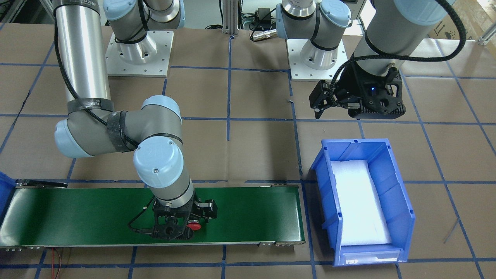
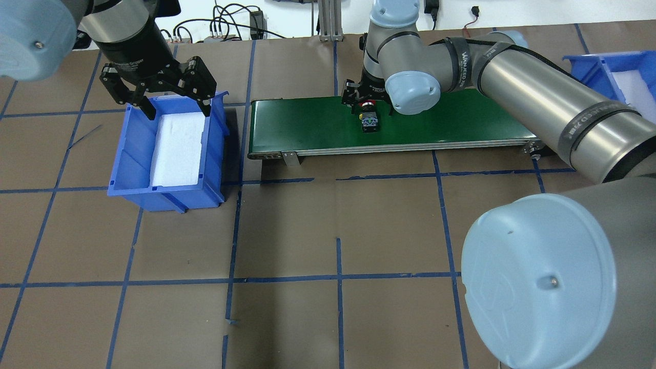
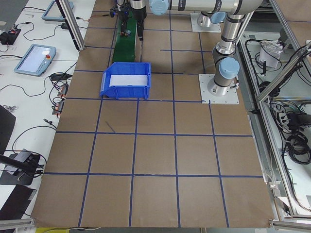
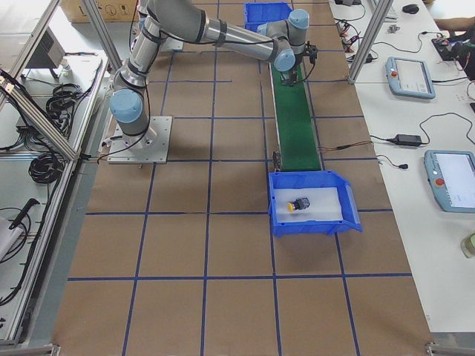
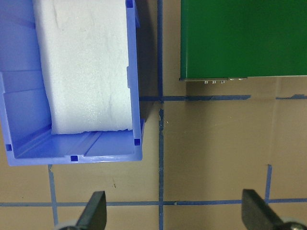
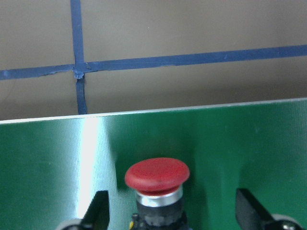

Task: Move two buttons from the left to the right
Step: 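Carry the red button with the right gripper to the far blue bin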

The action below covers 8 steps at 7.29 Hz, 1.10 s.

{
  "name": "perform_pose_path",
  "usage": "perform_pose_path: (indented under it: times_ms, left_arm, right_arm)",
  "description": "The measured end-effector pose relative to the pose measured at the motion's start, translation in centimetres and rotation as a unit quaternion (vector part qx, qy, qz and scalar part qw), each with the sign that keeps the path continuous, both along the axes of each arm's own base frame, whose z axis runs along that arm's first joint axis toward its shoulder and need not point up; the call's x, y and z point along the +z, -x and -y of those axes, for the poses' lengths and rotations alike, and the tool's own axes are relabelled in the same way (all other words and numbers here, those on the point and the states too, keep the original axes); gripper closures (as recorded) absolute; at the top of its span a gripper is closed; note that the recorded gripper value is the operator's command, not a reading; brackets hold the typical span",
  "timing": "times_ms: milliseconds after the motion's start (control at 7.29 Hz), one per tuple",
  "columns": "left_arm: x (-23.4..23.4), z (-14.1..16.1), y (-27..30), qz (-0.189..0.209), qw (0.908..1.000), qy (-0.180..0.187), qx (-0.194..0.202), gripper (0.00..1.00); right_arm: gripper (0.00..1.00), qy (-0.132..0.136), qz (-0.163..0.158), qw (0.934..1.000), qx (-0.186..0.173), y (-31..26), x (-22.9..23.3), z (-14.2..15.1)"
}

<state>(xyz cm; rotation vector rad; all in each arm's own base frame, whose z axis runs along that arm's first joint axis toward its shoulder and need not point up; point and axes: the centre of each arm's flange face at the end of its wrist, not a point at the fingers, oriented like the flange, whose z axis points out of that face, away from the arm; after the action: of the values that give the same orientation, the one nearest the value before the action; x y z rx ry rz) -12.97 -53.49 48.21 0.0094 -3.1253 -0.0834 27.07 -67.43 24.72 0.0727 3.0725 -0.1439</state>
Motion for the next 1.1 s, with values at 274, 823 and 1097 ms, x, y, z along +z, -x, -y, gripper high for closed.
perform_pose_path:
  times_ms: [274,823,1097]
  left_arm:
    - [0.0,0.0,0.1,0.0,1.0,0.0,-0.001,0.0]
    - [-0.1,0.1,0.0,-0.001,1.0,0.0,0.0,0.0]
    - [-0.2,0.2,0.0,-0.001,1.0,-0.001,0.0,0.0]
  right_arm:
    - [0.91,-0.001,-0.003,0.9998,0.018,0.6,0.1,0.2]
    - [0.9,-0.009,-0.011,0.9981,0.059,8.6,2.9,3.3]
    - [0.9,-0.019,-0.019,0.9942,0.104,19.5,5.9,4.8]
